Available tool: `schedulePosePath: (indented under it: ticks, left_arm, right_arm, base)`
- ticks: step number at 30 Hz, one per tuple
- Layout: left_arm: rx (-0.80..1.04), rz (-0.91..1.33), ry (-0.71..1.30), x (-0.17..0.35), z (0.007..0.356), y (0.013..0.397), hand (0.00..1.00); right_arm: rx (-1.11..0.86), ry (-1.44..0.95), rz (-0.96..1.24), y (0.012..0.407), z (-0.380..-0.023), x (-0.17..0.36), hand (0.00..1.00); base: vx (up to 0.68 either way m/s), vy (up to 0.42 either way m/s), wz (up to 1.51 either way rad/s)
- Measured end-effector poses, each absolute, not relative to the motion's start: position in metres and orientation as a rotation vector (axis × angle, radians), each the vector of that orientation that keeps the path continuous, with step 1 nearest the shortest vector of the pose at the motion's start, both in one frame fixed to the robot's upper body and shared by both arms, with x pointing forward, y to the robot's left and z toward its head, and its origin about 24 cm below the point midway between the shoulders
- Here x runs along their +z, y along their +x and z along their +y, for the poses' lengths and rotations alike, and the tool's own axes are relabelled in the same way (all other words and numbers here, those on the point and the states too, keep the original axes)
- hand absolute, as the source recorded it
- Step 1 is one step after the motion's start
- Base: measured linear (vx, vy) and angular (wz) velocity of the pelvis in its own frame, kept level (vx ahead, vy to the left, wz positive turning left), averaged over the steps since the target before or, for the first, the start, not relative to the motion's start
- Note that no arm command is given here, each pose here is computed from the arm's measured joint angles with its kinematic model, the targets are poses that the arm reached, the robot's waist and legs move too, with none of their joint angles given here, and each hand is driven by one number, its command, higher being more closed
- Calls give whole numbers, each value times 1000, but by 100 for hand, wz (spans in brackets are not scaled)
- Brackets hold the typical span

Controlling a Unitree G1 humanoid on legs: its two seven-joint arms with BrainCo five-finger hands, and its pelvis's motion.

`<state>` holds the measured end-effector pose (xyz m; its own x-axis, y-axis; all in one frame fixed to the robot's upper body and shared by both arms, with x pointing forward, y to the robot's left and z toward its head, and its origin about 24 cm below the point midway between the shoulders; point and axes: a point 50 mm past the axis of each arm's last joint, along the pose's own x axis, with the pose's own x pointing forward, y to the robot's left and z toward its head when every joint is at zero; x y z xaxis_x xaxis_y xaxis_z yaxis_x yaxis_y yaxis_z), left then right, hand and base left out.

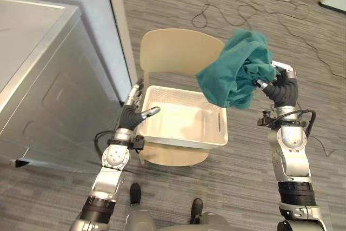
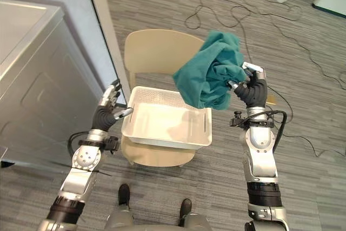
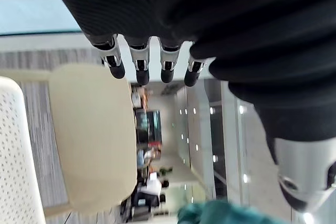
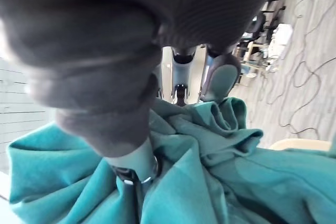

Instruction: Pick up the laundry basket with both hands and put the clothes into the washing machine.

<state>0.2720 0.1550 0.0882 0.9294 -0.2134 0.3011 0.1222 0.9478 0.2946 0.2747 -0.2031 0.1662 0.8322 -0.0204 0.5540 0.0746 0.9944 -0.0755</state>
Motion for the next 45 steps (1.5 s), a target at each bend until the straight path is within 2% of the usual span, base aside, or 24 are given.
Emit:
schedulePosePath:
  ticks: [5, 8, 13, 21, 22, 38, 45]
  left_arm:
    - [-429, -258, 309, 76, 130, 284, 0]
    - [-494, -218, 294, 72, 122, 290, 0]
    - [-501, -284, 221, 94, 105, 305, 0]
    - [-434, -405, 100, 128, 85, 318, 0]
    - [-424, -414, 80, 131, 85, 319, 100]
    - [-291, -518, -100, 161, 89, 322, 100]
    - [-132, -581, -125, 173, 100, 322, 100]
  right_arm:
    - [184, -63, -617, 270, -176, 173, 100]
    - [292, -45, -596, 270, -160, 169, 100]
    - [420, -16, -551, 267, -133, 158, 100]
    - [454, -11, -625, 267, -124, 174, 100]
    - [458, -8, -629, 266, -123, 174, 100]
    - [470, 80, -664, 264, -103, 177, 100]
    - [459, 108, -607, 262, -100, 163, 100]
  base:
    - [-60, 28, -29]
    - [-55, 19, -30]
    - [-16, 7, -10]
    - [1, 2, 3]
    - [0, 0, 0]
    - [2, 0, 1]
    - [0, 0, 0]
